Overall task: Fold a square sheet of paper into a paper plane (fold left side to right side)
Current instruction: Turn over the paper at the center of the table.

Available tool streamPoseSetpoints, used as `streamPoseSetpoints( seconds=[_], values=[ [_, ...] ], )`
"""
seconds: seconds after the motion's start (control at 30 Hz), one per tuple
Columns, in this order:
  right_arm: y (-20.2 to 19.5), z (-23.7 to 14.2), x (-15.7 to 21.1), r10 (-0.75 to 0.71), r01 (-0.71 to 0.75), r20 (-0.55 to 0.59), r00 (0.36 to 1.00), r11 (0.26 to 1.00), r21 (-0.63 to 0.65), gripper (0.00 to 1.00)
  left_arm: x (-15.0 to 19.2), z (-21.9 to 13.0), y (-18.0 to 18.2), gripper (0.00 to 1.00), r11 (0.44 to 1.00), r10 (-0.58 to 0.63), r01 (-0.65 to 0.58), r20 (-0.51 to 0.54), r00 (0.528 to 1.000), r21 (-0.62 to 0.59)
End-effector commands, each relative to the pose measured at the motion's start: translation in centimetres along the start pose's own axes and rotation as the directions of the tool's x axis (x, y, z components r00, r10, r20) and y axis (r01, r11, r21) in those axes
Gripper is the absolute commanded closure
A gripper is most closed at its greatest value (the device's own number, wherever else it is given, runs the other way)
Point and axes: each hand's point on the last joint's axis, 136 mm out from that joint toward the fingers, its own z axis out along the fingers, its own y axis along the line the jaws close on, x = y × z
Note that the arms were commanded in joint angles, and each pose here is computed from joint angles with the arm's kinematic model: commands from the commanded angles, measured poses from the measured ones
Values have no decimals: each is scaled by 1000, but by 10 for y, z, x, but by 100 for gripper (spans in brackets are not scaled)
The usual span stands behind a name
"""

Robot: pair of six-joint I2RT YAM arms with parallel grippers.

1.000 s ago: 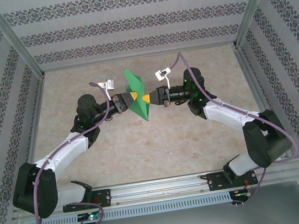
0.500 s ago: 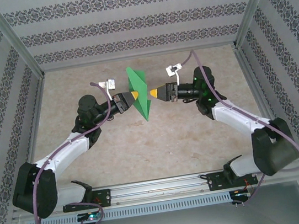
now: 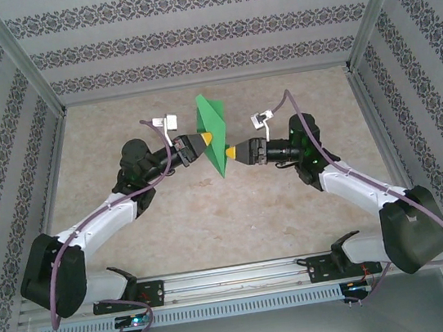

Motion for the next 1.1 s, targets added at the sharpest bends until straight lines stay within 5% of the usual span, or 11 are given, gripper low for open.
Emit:
streamPoseSetpoints(
  seconds=[0.0, 0.93, 1.07],
  values=[
    [15, 6, -6, -54, 55, 27, 998, 998, -40, 15, -13, 7, -22, 90, 995, 71, -74, 45, 996, 69],
    [18, 10, -23, -118, 118, 84, 989, 993, 3, 77, 0, 13, 0, 89, 999, 8, -10, 43, 999, 49],
    [17, 8, -23, -129, 127, 86, 988, 992, 18, 83, 3, 13, 4, 82, 999, 6, -8, 43, 999, 38]
  ],
)
